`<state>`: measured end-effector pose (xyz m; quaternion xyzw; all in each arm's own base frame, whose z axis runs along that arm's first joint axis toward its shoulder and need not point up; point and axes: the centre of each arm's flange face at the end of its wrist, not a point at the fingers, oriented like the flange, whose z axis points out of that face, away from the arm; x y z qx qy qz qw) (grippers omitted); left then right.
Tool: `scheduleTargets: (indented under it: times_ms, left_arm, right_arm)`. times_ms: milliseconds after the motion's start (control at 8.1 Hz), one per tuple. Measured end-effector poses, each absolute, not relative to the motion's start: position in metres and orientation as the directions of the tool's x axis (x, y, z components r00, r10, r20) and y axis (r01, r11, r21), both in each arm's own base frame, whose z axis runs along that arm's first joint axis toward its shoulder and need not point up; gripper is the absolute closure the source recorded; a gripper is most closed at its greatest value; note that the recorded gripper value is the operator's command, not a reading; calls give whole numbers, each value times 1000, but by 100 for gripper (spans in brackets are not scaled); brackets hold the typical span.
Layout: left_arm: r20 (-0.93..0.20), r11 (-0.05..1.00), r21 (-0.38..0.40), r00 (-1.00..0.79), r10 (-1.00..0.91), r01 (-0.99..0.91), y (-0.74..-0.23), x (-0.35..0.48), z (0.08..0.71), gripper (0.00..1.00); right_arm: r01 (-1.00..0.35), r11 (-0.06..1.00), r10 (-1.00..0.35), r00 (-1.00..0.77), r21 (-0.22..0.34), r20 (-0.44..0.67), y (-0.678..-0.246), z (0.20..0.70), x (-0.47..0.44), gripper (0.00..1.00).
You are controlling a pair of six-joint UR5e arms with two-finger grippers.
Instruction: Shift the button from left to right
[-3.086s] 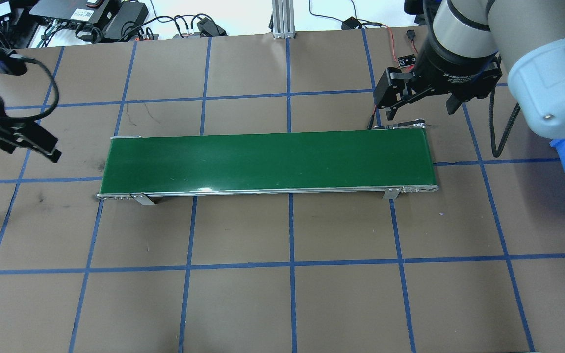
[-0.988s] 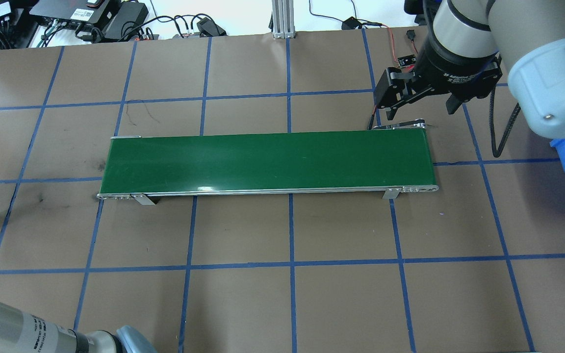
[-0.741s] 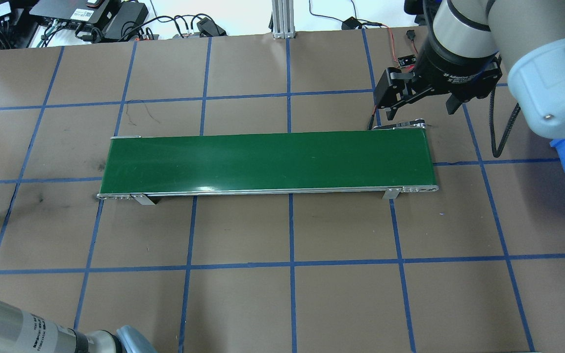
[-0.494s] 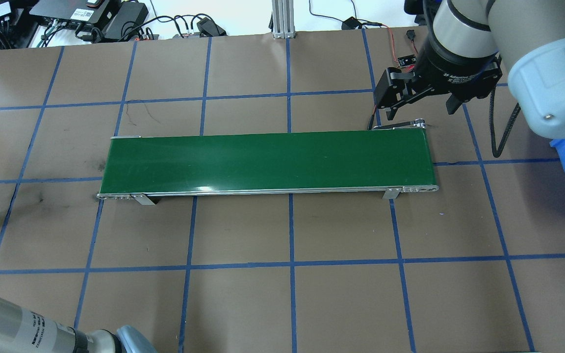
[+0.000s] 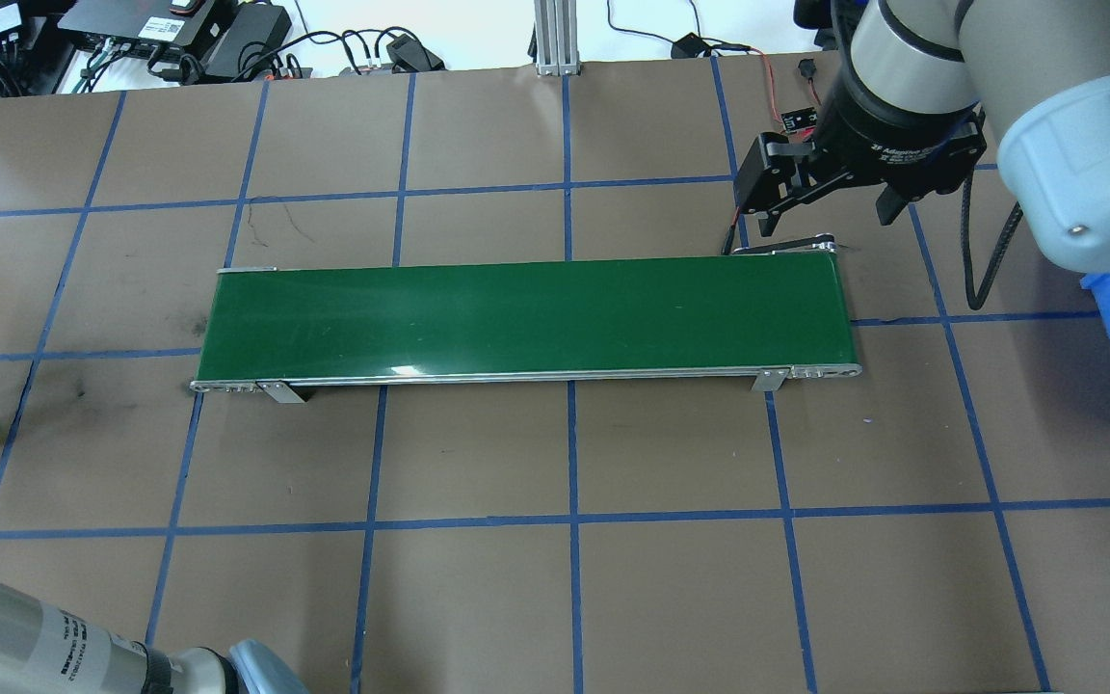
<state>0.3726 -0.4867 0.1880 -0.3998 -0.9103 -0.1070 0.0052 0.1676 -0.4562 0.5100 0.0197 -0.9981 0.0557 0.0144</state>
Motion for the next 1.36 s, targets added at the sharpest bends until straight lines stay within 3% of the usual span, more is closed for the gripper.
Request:
scheduleTargets:
  times_ms: [123,741,1111,1358]
  left_arm:
    - [95,658,190,-681,726,729,-487,373,188,99]
    - [87,662,203,-686,722,722,-484,371,198,100]
    - [57,693,209,-716,696,690,-484,346,251,100]
    - [57,740,207,-763,644,640,-489,280,312,100]
  right_arm:
    - [-41,993,-38,-999,-111,31,-456,510,168,0]
    - [-40,993,-37,-999,-111,31,-456,510,168,0]
    - [-41,993,-38,-999,-111,32,-456,510,168,0]
    - [-41,993,-38,-999,-111,32,-456,510,168,0]
